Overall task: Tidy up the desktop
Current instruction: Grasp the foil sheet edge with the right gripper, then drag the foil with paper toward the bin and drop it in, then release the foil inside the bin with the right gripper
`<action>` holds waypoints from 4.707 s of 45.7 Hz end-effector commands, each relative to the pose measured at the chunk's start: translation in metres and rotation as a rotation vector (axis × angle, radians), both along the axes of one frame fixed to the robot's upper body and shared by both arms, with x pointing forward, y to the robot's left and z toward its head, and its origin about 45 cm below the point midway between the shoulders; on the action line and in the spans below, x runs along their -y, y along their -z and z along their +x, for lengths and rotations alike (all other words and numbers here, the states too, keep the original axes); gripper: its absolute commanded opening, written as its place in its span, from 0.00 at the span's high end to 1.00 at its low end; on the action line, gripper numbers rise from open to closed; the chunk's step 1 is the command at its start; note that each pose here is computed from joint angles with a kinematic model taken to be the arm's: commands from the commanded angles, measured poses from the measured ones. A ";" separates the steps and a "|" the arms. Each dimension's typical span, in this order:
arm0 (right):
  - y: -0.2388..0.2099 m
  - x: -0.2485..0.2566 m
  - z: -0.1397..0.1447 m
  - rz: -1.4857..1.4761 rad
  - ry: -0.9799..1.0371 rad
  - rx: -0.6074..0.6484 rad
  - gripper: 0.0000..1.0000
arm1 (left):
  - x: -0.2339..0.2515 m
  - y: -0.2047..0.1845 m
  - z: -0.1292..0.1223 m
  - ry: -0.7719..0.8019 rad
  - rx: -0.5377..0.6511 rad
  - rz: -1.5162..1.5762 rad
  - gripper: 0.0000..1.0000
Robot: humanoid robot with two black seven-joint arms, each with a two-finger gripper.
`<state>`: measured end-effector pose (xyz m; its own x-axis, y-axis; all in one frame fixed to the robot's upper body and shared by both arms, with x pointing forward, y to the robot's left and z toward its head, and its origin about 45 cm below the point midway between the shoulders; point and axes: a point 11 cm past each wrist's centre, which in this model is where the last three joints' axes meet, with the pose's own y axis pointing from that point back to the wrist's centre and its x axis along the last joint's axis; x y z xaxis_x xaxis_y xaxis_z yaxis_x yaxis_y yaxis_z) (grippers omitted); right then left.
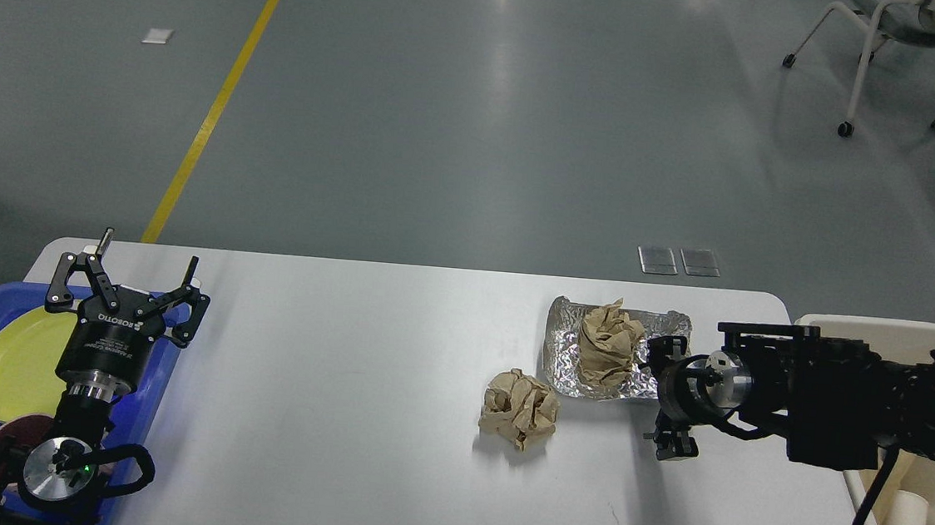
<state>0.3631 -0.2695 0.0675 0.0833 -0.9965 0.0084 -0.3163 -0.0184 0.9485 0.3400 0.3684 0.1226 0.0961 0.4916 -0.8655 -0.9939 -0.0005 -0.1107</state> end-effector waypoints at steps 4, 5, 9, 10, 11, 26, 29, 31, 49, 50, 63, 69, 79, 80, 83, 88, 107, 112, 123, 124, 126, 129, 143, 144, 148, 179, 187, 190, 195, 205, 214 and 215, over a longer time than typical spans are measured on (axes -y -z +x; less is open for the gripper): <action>0.006 -0.005 -0.002 -0.046 -0.096 0.010 0.01 | 0.000 0.000 0.000 0.000 0.000 0.000 0.04; 0.006 -0.005 -0.002 -0.049 -0.100 0.010 0.02 | 0.000 0.000 0.000 0.000 0.000 0.000 0.04; 0.006 -0.006 -0.002 -0.050 -0.107 0.011 0.06 | 0.000 0.000 0.000 0.000 0.000 0.000 0.04; 0.006 -0.006 -0.002 -0.053 -0.107 0.009 0.14 | 0.000 0.000 0.000 0.000 0.000 0.000 0.04; 0.007 -0.006 -0.003 -0.052 -0.107 0.007 0.28 | 0.000 0.000 0.000 0.000 0.000 0.000 0.04; 0.006 0.000 -0.001 -0.060 -0.100 0.014 1.00 | 0.000 0.000 0.000 0.000 0.000 0.000 0.03; 0.006 0.001 0.000 -0.065 -0.098 0.018 1.00 | 0.000 0.000 0.000 0.000 0.000 0.000 0.04; 0.004 0.004 0.003 -0.074 -0.090 0.028 1.00 | 0.000 0.000 0.000 0.000 0.000 0.000 0.04; 0.008 0.007 0.002 -0.065 -0.073 0.026 1.00 | 0.000 0.000 0.000 0.000 0.000 0.000 0.04; 0.007 0.007 0.003 -0.064 -0.074 0.028 1.00 | 0.000 0.000 0.000 0.000 0.000 0.000 0.04; -0.013 0.019 0.005 -0.018 -0.117 0.016 1.00 | 0.000 0.000 0.000 0.000 0.000 0.000 0.04; -0.040 0.039 0.010 -0.048 -0.159 0.007 1.00 | 0.000 0.000 0.000 0.000 0.000 0.000 0.04; -0.096 0.069 0.014 0.024 -0.193 0.032 1.00 | 0.000 0.000 0.000 0.000 0.000 0.000 0.04; -0.101 0.071 0.013 0.030 -0.207 0.029 1.00 | 0.000 0.000 0.000 0.000 0.000 0.000 0.04; -0.117 0.071 0.011 0.049 -0.272 0.025 1.00 | 0.000 0.000 0.000 0.000 0.000 0.000 0.04; -0.147 0.073 0.008 0.074 -0.347 0.031 1.00 | 0.000 0.000 0.000 0.000 0.000 0.000 0.04; -0.257 0.052 -0.041 0.040 -0.584 0.034 1.00 | 0.000 0.000 0.000 0.000 0.000 0.000 0.04; -0.257 0.054 -0.046 -0.003 -0.647 0.021 1.00 | 0.000 0.000 0.000 0.000 0.000 0.000 0.04; -0.260 0.069 -0.043 -0.049 -0.632 0.033 1.00 | 0.000 0.000 0.000 0.000 0.000 0.000 0.04; -0.260 0.073 -0.043 -0.056 -0.622 0.034 1.00 | 0.000 0.000 0.000 0.000 0.000 0.000 0.04; -0.258 0.082 -0.044 -0.058 -0.594 0.030 1.00 | 0.000 0.000 0.000 0.000 0.000 0.000 0.04; -0.256 0.099 -0.045 -0.060 -0.542 0.038 1.00 | 0.000 0.000 0.000 0.000 0.000 0.000 0.04; -0.229 0.230 -0.052 -0.163 -0.216 0.069 1.00 | 0.000 0.000 0.000 0.000 0.000 0.000 0.04; -0.229 0.241 -0.052 -0.181 -0.196 0.072 1.00 | 0.000 0.000 0.000 0.000 0.000 0.000 0.04; -0.222 0.288 -0.064 -0.264 -0.105 0.059 1.00 | 0.000 0.000 0.000 -0.001 0.000 -0.001 0.04; -0.062 0.379 -0.123 -0.728 0.000 -0.069 1.00 | 0.000 0.000 0.000 -0.001 0.001 0.000 0.04; -0.014 0.368 -0.157 -0.880 -0.041 -0.135 1.00 | 0.000 0.000 0.000 0.000 0.000 0.000 0.04; -0.003 0.360 -0.160 -0.919 -0.082 -0.144 1.00 | 0.000 0.000 0.000 -0.001 0.001 0.000 0.04; 0.019 0.341 -0.167 -0.934 -0.170 -0.173 1.00 | 0.000 0.000 0.000 -0.001 0.001 0.000 0.04; 0.033 0.323 -0.162 -0.908 -0.198 -0.167 1.00 | 0.000 0.000 0.000 -0.001 0.001 0.000 0.04; 0.044 0.306 -0.156 -0.883 -0.221 -0.154 1.00 | 0.000 0.000 0.000 0.000 0.000 0.000 0.04; 0.046 0.303 -0.155 -0.880 -0.225 -0.154 1.00 | 0.000 0.000 0.000 -0.002 0.001 -0.001 0.04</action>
